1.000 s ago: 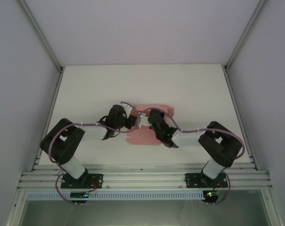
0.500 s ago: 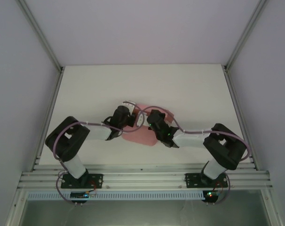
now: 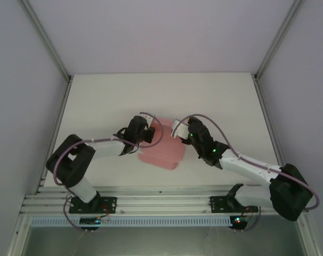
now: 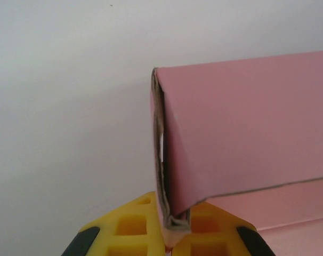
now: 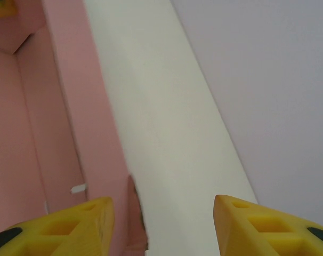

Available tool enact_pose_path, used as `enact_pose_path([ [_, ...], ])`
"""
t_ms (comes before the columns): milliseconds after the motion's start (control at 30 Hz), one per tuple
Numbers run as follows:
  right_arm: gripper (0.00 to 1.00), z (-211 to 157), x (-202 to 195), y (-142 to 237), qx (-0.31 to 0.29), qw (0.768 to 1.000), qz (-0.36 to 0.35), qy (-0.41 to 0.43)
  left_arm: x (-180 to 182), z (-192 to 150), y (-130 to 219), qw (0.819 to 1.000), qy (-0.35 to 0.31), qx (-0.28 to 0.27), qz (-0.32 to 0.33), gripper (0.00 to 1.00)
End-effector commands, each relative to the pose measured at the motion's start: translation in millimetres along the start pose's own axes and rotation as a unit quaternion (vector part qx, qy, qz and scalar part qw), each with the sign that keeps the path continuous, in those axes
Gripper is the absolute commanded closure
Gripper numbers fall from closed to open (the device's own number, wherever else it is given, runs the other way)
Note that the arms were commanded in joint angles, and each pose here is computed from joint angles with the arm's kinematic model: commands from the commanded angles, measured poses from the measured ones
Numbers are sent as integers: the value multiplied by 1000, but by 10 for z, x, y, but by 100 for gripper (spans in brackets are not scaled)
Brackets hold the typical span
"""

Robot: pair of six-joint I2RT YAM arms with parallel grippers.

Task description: Assemble paper box

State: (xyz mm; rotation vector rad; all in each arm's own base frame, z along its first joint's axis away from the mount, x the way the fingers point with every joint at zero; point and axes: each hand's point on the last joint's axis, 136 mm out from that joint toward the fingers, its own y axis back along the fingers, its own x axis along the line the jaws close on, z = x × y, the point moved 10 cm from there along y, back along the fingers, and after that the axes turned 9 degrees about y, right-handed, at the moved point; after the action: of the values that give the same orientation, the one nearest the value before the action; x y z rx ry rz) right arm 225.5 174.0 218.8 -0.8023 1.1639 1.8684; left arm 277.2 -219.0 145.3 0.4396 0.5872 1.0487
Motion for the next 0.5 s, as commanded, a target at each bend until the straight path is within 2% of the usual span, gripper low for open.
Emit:
enact_pose_path([
  [0,46,-23,35,115,-11,995,97,38,-53,110,136,998,34,40,-23,100],
  [100,46,20,40,164,-37,988,147,21,-93,159,175,996,41,70,-43,100],
  [267,46,27,-46,57,-36,994,104,23,-198,175,228,989,30,108,-101,100],
  [467,48,31,-67,-84,-14,995,85,42,-221,154,267,984,18,133,-117,100],
])
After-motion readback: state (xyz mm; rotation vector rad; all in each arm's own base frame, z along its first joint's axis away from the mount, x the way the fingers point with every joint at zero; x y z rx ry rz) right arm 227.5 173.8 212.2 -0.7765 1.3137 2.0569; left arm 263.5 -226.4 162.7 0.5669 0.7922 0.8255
